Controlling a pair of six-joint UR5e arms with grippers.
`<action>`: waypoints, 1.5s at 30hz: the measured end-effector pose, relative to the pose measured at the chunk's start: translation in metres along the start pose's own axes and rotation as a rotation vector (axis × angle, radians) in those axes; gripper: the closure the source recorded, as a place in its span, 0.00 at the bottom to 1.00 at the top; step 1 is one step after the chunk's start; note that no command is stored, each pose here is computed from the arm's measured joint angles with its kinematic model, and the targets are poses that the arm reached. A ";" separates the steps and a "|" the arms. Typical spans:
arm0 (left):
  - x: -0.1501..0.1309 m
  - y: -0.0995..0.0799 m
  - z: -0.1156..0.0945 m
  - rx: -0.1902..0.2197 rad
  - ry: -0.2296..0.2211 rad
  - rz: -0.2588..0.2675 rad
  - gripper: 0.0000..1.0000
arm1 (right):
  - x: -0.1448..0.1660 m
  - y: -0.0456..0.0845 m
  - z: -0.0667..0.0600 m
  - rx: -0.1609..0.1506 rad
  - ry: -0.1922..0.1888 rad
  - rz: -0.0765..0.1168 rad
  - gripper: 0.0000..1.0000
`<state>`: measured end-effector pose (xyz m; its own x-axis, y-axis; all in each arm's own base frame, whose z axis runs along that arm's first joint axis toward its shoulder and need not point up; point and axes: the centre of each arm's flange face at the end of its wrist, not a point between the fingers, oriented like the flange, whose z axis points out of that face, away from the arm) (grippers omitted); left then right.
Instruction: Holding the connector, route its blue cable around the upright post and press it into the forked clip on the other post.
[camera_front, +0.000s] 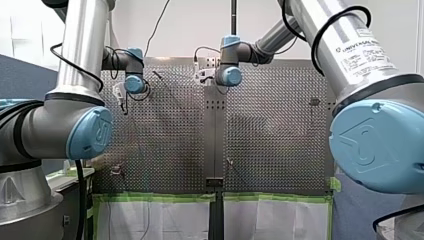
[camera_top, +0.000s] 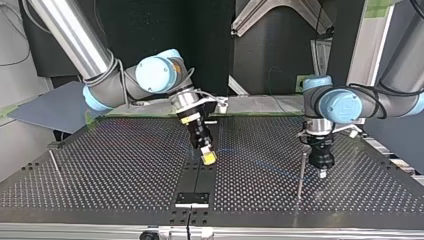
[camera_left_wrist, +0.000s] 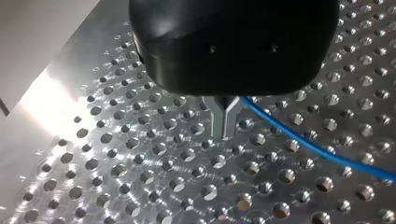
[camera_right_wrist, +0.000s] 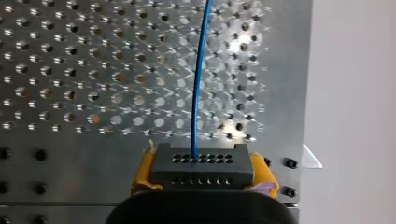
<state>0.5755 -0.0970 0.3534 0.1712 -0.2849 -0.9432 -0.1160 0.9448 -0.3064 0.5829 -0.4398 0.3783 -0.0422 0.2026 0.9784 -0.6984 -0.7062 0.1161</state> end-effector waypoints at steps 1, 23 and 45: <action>0.001 -0.001 0.000 0.001 0.001 0.000 1.00 | -0.002 0.000 0.000 0.000 -0.002 0.001 1.00; 0.010 -0.024 -0.013 0.014 0.032 0.004 0.82 | -0.043 0.000 -0.015 -0.013 -0.032 0.009 1.00; 0.011 -0.021 -0.015 -0.021 0.037 -0.143 0.29 | -0.055 0.001 -0.021 -0.015 -0.044 0.009 1.00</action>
<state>0.5649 -0.1223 0.3474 0.1514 -0.4221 -0.8938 -0.1135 0.8908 -0.4399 0.5699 -0.4375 0.3215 -0.0179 0.1660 0.9860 -0.7085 -0.6979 0.1047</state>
